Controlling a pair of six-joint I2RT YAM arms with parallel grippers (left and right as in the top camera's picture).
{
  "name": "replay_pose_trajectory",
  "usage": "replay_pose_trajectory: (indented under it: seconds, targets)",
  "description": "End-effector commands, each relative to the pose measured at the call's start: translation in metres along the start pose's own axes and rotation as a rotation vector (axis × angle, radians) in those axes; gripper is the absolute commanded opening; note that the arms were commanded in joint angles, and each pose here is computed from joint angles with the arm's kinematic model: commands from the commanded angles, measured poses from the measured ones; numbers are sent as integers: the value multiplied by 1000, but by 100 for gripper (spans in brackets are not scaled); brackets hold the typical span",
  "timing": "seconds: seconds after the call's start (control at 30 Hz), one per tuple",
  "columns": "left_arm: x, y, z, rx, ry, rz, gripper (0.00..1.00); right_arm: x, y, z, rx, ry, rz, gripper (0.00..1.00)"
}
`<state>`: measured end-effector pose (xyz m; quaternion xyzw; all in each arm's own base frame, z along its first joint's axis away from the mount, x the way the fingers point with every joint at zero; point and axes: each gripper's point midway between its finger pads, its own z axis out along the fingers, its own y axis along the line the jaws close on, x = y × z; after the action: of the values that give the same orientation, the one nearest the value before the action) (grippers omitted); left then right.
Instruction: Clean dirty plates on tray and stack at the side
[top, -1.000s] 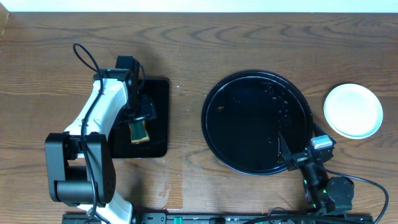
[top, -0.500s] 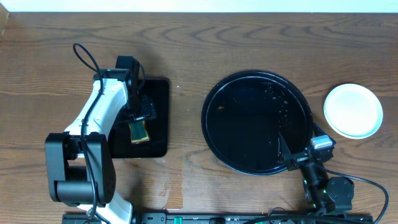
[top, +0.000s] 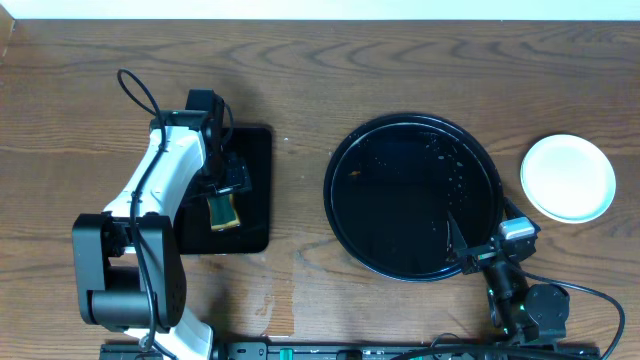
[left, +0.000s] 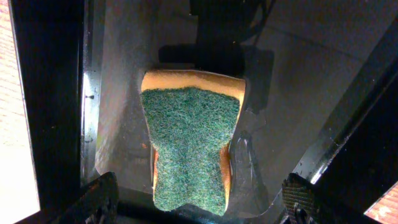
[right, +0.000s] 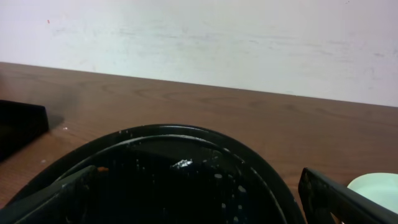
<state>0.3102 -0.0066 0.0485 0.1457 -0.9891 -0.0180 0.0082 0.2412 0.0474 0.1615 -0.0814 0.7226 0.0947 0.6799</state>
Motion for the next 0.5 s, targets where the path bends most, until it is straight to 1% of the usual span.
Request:
replay_pose_trajectory:
  seconds: [0.0, 0.13, 0.23, 0.3, 0.4, 0.47]
  targets:
    - [0, 3, -1, -8, -2, -7, 85, 0, -5, -1, 23, -3, 10, 99]
    - [-3, 0, -7, 7, -33, -4, 85, 0, -5, -1, 23, -3, 10, 99]
    - [-8, -5, -26, 28, -108, 12, 85, 0, -5, -1, 23, -3, 10, 99]
    - [-16, -12, -51, 65, -218, 48, 85, 0, -5, -1, 23, -3, 10, 99]
    - [-28, -17, -98, 128, -433, 95, 85, 0, -5, -1, 24, -3, 10, 99]
    - [-28, -15, -126, 152, -553, 116, 85, 0, -5, -1, 23, -3, 10, 99]
